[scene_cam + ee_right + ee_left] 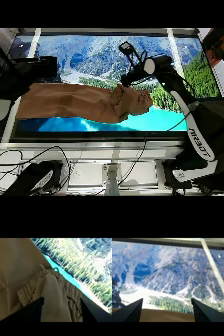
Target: Fold the clothes and pants, and hang the long-sleeved shirts on hangers.
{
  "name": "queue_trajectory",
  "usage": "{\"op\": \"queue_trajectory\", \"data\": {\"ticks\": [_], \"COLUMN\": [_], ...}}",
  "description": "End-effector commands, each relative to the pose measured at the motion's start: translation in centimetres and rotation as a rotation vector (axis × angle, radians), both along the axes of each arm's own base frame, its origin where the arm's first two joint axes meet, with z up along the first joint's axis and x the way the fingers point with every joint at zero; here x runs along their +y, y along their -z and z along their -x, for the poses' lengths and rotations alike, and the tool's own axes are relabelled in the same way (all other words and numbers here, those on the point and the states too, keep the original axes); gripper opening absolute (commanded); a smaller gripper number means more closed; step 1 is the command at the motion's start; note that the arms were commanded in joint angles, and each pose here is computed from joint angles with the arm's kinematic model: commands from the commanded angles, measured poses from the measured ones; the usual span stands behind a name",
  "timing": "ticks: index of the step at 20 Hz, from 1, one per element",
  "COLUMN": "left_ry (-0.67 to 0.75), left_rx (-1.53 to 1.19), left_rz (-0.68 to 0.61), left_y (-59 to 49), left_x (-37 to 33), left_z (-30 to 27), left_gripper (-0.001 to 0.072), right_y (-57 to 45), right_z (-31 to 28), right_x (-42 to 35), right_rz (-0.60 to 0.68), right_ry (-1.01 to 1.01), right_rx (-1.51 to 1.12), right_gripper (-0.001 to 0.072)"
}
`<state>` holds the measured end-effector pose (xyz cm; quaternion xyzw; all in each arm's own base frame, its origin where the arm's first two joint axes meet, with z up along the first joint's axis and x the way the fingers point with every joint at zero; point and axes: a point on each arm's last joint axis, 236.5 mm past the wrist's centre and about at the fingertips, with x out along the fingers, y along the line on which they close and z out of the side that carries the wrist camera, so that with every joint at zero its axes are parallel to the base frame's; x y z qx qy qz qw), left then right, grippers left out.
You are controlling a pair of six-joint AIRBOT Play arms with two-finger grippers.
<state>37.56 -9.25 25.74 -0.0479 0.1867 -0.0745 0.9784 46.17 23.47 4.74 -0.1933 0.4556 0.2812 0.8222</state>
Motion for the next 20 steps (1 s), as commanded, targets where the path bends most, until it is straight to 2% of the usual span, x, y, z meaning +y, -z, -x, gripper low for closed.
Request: {"op": "queue_trajectory", "data": {"ticks": [1,7,12,14,15,17,20], "left_ry": [-0.01,-0.009,-0.009,-0.01,-0.011,-0.014,-0.015], "left_rx": [0.047,0.102,0.114,0.114,0.112,0.11,0.109], "left_rz": [-0.023,-0.041,-0.045,-0.047,-0.052,-0.059,-0.059], "left_y": [1.7,4.1,4.6,4.6,4.6,4.5,4.5], "left_x": [0.1,-0.3,-0.4,-0.4,-0.3,-0.2,-0.2], "left_z": [-0.8,-2.1,-2.3,-2.4,-2.4,-2.4,-2.4], "left_gripper": [0.0693,0.0693,0.0693,0.0693,0.0693,0.0693,0.0693], "right_y": [2.6,5.0,7.9,8.5,8.5,8.4,7.5], "right_z": [-0.4,0.8,1.4,2.1,2.1,2.1,1.7], "right_x": [1.3,2.7,0.7,0.5,0.4,0.4,0.3], "right_rz": [0.048,0.072,0.186,0.201,0.203,0.204,0.206], "right_ry": [-0.036,-0.07,-0.076,-0.078,-0.077,-0.078,-0.074], "right_rx": [0.031,0.087,0.149,0.183,0.186,0.186,0.163], "right_gripper": [0.0532,0.0531,0.052,0.0468,0.0379,0.0023,0.0022]}}
